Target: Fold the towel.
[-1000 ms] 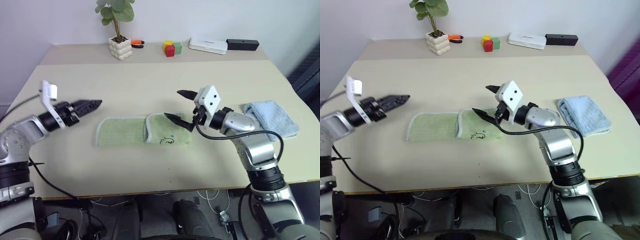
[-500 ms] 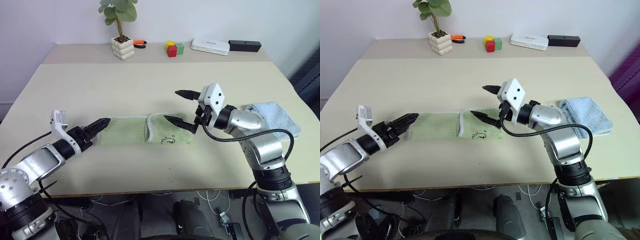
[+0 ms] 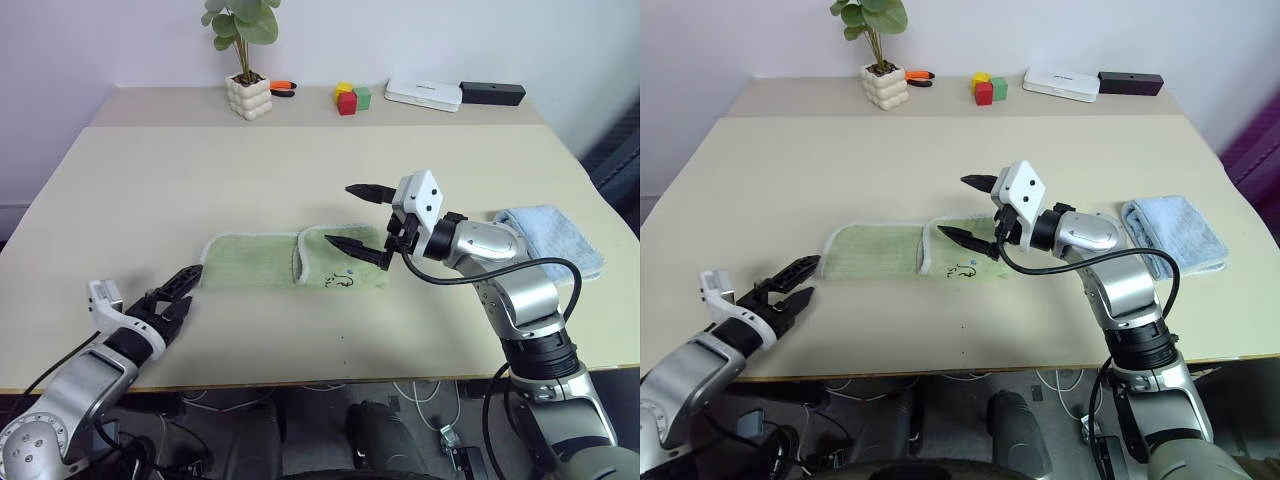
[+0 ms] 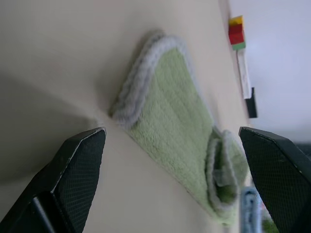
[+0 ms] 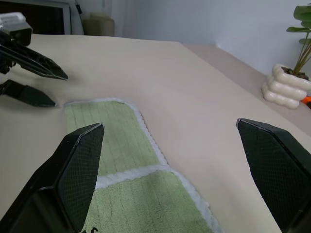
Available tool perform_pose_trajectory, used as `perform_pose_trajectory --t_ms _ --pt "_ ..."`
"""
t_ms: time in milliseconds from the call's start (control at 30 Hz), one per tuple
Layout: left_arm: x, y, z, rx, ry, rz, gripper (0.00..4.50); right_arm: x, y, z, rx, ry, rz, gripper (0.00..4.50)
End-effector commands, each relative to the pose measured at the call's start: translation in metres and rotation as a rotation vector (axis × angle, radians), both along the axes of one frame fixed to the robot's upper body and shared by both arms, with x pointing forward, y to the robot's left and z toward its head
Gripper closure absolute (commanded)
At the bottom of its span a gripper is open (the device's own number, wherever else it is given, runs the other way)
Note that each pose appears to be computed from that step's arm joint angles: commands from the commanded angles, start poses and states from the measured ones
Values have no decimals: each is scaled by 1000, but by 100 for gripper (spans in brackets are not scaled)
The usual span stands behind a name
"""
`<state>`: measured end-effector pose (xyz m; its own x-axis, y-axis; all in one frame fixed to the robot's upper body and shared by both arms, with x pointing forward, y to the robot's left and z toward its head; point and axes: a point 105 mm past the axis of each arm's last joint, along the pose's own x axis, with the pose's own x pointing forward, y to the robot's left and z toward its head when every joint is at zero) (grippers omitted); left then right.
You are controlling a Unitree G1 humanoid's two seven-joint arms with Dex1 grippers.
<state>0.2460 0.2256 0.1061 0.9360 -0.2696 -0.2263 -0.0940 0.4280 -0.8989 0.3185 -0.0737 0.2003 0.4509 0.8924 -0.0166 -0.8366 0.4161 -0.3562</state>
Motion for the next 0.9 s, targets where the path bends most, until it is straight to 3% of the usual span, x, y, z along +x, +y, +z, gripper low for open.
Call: perform_pose_trajectory --t_ms 33,700,800,900 --pt "0 -12 9 -20 -47 -38 0 -3 3 13 13 -55 17 5" --pt "26 -22 -10 -127 -36 -35 0 -3 1 10 -2 -66 -31 5" --pt "31 -21 -10 -137 -39 -24 89 -2 0 8 -9 -64 -36 0" --pt "33 -22 -10 -130 -40 -28 237 -2 -1 8 -8 -65 -42 0"
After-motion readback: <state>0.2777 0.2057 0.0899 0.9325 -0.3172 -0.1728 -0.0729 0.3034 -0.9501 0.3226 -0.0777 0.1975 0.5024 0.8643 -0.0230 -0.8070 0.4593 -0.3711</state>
